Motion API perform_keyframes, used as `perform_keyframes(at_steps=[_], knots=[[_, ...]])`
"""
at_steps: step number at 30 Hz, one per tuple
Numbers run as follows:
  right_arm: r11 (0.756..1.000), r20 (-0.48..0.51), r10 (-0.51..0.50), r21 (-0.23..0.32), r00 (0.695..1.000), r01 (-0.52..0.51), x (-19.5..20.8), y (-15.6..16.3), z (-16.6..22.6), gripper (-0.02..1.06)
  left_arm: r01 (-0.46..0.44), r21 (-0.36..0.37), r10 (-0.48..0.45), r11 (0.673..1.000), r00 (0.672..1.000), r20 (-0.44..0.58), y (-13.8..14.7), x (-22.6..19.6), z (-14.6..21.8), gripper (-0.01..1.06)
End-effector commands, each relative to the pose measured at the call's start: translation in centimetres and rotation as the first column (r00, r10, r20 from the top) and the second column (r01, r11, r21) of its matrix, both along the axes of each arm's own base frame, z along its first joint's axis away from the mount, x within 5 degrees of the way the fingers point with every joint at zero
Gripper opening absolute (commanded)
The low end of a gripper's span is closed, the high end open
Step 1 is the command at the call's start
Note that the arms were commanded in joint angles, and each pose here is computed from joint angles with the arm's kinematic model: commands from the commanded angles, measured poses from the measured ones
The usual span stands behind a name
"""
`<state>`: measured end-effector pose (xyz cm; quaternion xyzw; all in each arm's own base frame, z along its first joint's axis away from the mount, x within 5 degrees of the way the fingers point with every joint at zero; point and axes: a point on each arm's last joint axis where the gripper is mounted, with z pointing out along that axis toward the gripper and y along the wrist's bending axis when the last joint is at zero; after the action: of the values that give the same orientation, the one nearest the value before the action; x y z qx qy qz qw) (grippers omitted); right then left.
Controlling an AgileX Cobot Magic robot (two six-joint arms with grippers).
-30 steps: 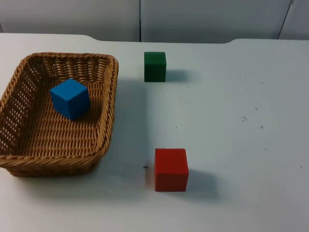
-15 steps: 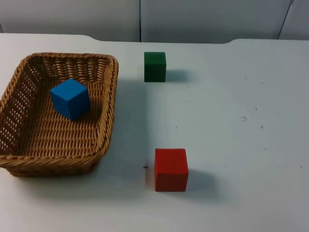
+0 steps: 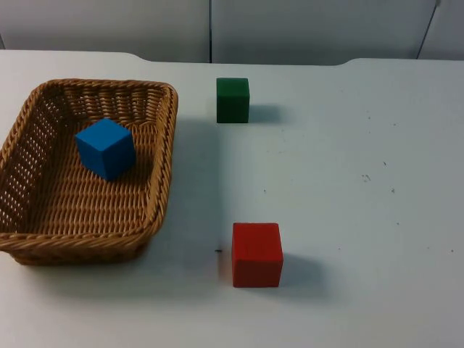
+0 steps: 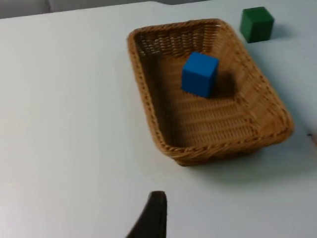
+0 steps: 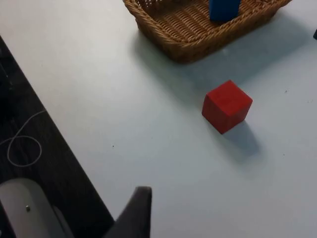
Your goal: Pick up the basket with the left hand and place the blue cube into the basket with the right hand.
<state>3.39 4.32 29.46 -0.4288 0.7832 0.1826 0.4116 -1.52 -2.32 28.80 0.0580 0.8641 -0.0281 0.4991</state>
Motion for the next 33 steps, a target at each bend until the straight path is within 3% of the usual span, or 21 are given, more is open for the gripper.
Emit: perform_keyframes(at_steps=[1,4,20,33], knots=[[1.0,-0.002,0.014,0.011,1.0,-0.014,-0.5,-0.5,-0.1,0.95,-0.072,-0.009,0.072,0.997,0.997,-0.007,0.5,-0.2,-0.3,0.84],[0.999,-0.006,0.019,0.049,1.0,-0.019,-1.6,-1.7,-0.2,0.95,-0.113,-0.013,0.113,0.993,0.993,-0.015,0.8,-0.1,-0.4,0.84],[0.992,-0.021,-0.011,0.126,1.0,0.013,-4.4,-5.6,-1.4,0.95,-0.171,-0.064,0.174,0.983,0.984,0.044,1.2,1.0,-0.8,0.84],[0.994,-0.039,-0.035,0.102,0.999,0.039,-4.4,-6.0,-1.4,0.95,-0.185,-0.069,0.188,0.98,0.981,0.042,1.3,1.0,-0.9,0.84]])
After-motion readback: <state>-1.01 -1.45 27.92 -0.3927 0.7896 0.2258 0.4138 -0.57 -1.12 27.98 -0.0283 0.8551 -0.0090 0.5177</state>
